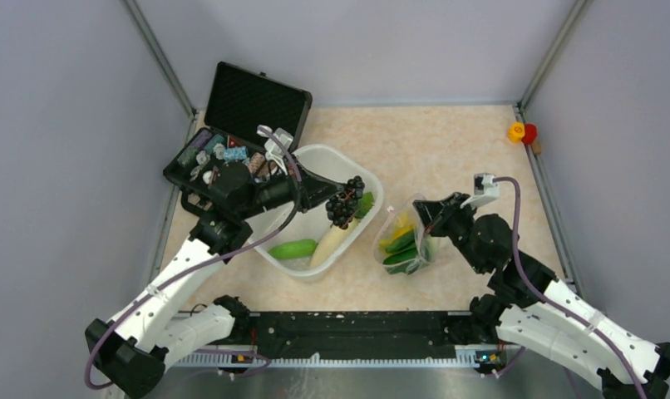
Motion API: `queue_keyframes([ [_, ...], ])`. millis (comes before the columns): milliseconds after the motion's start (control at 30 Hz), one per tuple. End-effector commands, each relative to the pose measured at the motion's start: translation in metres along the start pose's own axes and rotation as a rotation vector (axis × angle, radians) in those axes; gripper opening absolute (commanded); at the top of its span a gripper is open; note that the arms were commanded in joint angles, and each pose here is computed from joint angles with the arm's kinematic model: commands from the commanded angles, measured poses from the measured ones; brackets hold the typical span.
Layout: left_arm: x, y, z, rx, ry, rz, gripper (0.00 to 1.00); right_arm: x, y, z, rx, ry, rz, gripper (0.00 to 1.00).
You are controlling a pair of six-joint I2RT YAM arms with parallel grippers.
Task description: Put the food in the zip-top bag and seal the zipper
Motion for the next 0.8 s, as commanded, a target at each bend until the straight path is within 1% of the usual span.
queue_keyframes([
  [0,-0.066,0.023,0.008,-0.086,-0.277,0.042,0.00,0.025,0.025,-0.001,-0.059,0.087,0.041,0.00],
  [133,-0.095,0.006,0.027,-0.066,-0.388,0.084,0.00,0.030,0.024,0.001,-0.050,0.104,0.042,0.00],
  [167,-0.097,0.003,0.033,-0.077,-0.391,0.085,0.00,0.031,0.024,0.001,-0.048,0.107,0.044,0.00],
  [333,-0.083,-0.009,0.052,-0.150,-0.400,0.015,0.00,0.032,0.024,0.001,-0.048,0.113,0.053,0.00],
  [400,-0.080,-0.011,0.057,-0.157,-0.409,-0.004,0.00,0.031,0.024,0.000,-0.050,0.111,0.055,0.00],
  [633,-0.056,-0.032,0.078,-0.089,-0.346,-0.039,0.00,0.030,0.027,-0.002,-0.059,0.104,0.058,0.00],
  [767,-0.054,-0.046,0.084,-0.002,-0.350,-0.045,0.00,0.027,0.029,-0.003,-0.070,0.096,0.058,0.00],
])
Point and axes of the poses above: each gripper's point midway between its finger pads, its own z axis out along the fingers, its own x axis along the line the jaws close on, y = z × x, the point moved 1 cm from there along -z, back along the fingers, and after that the axes turned 8 degrees about -z, right-handed, at the moved point
